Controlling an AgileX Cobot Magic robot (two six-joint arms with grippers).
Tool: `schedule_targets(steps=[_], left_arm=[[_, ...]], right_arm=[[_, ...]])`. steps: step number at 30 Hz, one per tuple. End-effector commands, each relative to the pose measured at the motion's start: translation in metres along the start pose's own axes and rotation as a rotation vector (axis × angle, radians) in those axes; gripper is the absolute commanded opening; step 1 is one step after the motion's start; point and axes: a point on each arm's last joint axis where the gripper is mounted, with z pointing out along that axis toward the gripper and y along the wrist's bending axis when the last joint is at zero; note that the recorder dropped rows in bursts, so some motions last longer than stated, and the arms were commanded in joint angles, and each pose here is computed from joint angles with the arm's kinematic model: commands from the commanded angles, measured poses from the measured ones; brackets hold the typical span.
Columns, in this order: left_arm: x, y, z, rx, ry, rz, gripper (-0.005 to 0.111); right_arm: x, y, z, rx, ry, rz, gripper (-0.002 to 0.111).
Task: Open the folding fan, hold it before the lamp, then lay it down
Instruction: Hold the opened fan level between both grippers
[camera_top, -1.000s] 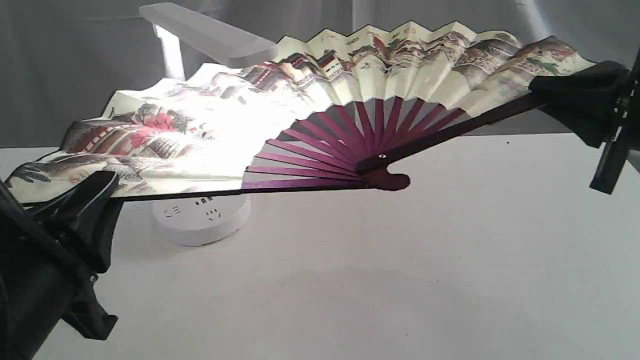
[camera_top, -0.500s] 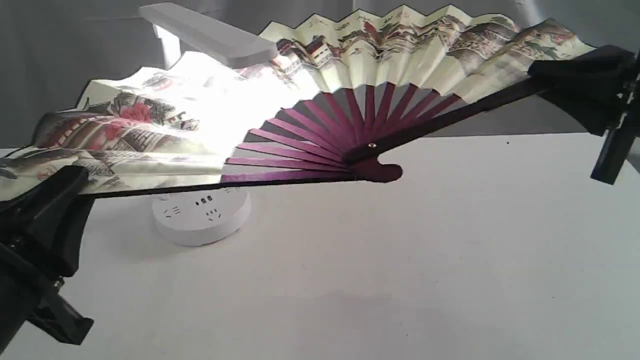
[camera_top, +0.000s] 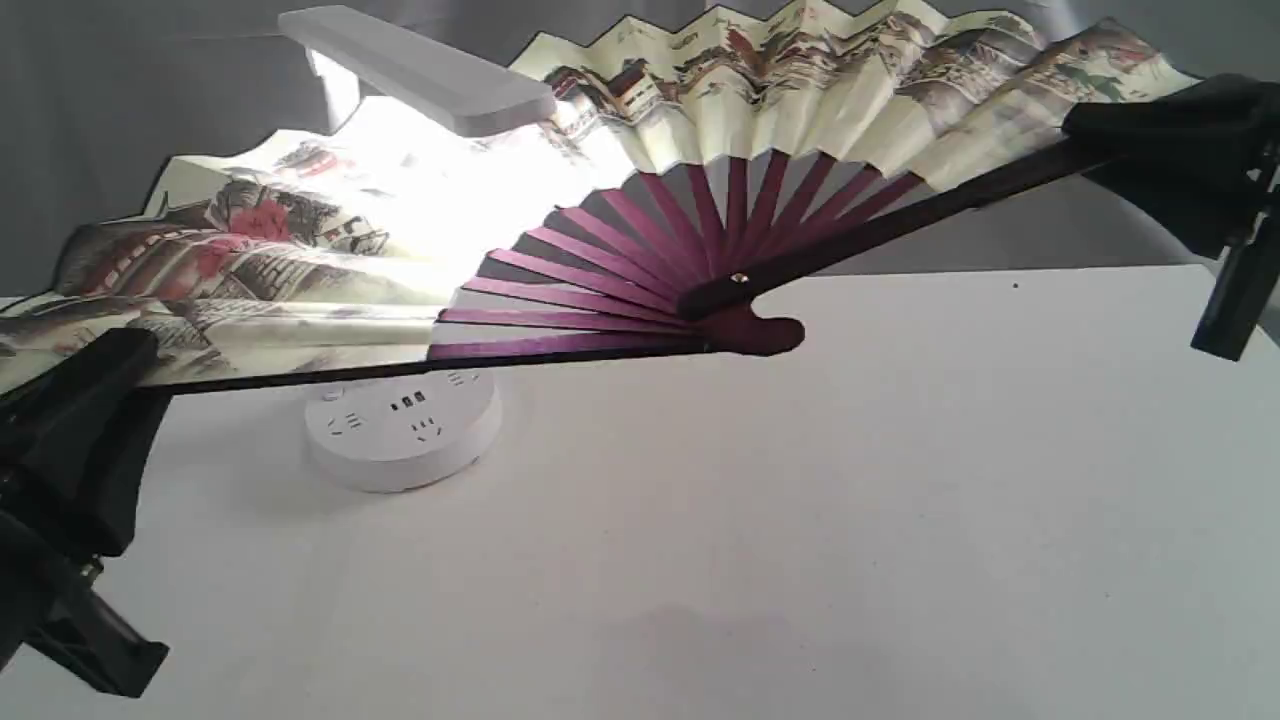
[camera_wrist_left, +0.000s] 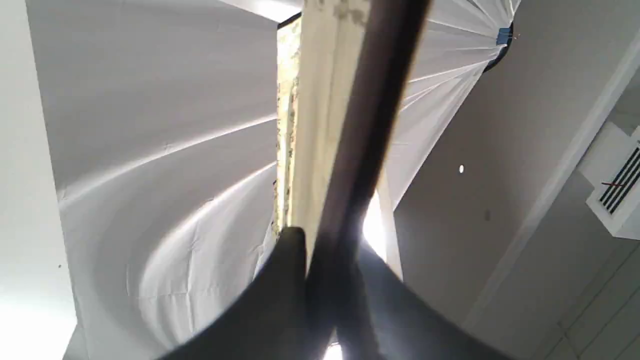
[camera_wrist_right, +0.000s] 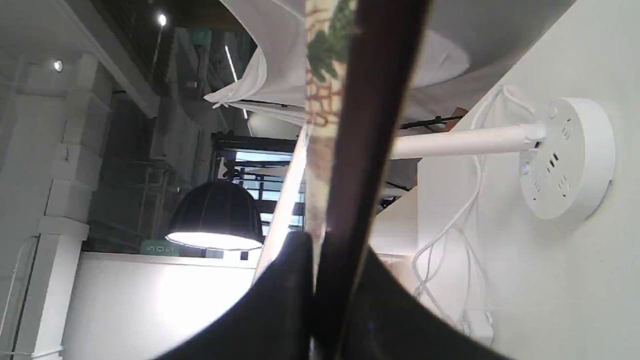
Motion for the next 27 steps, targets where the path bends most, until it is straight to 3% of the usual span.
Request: schedule_targets(steps=[1, 27], left_arm=[[-0.0078, -0.0118, -0.0022, 0.102, -0.07, -0.104, 0.0], [-0.0078, -0.0111, -0.0021, 0.094, -0.071, -0.102, 0.0]], right_arm=[[-0.0063, -0.0055, -0.0028, 0.062, -0.059, -0.041, 0.0], [-0.0028, -0.0103, -0.0036, 0.113, -0.02, -0.021, 0.0]])
